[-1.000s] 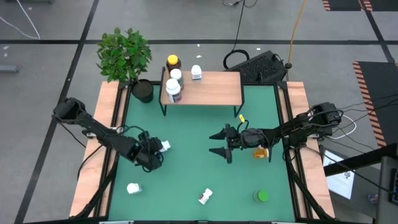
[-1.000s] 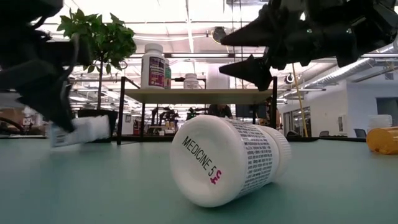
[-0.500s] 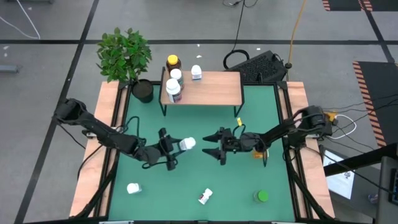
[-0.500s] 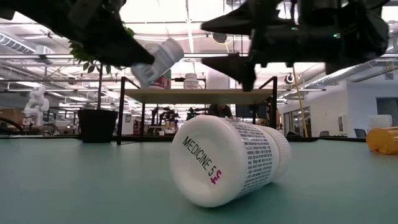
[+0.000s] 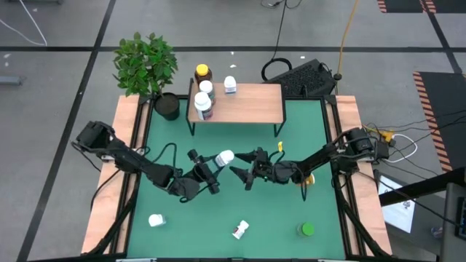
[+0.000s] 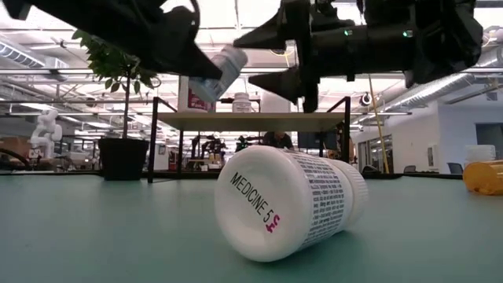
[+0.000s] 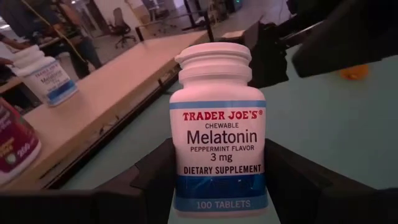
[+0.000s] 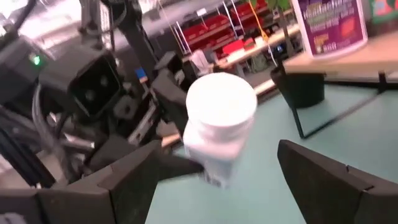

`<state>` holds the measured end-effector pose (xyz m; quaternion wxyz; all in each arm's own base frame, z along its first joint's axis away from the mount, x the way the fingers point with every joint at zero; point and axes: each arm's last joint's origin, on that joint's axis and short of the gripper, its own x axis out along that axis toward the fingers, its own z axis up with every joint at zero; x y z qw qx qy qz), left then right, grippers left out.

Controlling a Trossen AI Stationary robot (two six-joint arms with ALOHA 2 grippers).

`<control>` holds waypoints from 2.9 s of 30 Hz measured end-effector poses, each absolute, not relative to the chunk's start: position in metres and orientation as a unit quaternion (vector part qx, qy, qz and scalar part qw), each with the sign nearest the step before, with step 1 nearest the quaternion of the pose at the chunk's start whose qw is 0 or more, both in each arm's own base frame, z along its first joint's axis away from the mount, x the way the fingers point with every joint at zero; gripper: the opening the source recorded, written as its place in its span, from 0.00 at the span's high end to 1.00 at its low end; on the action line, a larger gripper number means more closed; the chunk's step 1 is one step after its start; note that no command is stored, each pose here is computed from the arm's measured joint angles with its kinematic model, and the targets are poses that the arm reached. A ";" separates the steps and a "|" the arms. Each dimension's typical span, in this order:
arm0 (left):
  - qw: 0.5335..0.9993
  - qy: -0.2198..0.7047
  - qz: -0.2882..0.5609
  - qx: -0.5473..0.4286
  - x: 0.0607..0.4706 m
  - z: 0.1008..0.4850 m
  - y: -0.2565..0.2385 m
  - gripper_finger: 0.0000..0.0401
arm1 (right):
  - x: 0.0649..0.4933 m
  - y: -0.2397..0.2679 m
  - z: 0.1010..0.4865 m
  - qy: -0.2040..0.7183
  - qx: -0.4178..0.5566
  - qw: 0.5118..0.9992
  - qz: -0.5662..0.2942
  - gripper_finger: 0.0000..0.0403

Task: Pick and place medicine bottles onto shelf by color
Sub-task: Put the top white and blue medicine bottle on the shelf

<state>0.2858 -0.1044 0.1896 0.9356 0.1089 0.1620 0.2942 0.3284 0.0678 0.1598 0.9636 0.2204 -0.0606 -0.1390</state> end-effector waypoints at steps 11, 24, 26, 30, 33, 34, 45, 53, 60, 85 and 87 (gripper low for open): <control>0.929 0.172 0.292 0.149 0.306 0.194 -0.112 0.47 | 0.342 0.066 0.174 -0.075 0.191 0.967 -0.149 0.31; 0.929 0.176 0.292 0.141 0.307 0.193 -0.110 0.41 | 0.342 0.063 0.172 -0.069 0.189 0.966 -0.161 0.60; 0.932 0.177 0.288 0.130 0.306 0.192 -0.110 0.37 | 0.343 0.064 0.172 -0.063 0.184 0.969 -0.153 0.60; 0.933 0.196 0.270 0.136 0.302 0.191 -0.112 0.29 | 0.342 0.063 0.173 -0.043 0.141 0.979 -0.143 0.60; 0.931 0.206 0.269 0.135 0.294 0.196 -0.114 0.26 | 0.340 0.053 0.189 -0.039 0.101 0.987 -0.122 0.60; 0.931 0.210 0.269 0.131 0.290 0.199 -0.113 0.25 | 0.340 0.047 0.197 -0.032 0.088 0.989 -0.113 0.60; 0.924 0.249 0.283 0.058 0.266 0.211 -0.100 0.31 | 0.343 -0.073 0.312 0.165 -0.132 0.973 -0.096 0.59; 0.923 0.263 0.277 0.042 0.269 0.209 -0.093 0.31 | 0.340 -0.158 0.328 0.149 -0.149 0.977 -0.010 0.59; 0.922 0.273 0.272 0.039 0.270 0.208 -0.089 0.31 | 0.351 -0.204 0.295 0.177 -0.144 0.974 -0.005 0.59; 0.918 0.278 0.283 0.024 0.272 0.207 -0.081 0.31 | 0.358 -0.230 0.276 0.212 -0.147 0.966 -0.020 0.46; 0.917 0.279 0.283 0.024 0.272 0.207 -0.081 0.31 | 0.358 -0.231 0.276 0.213 -0.146 0.966 -0.022 0.43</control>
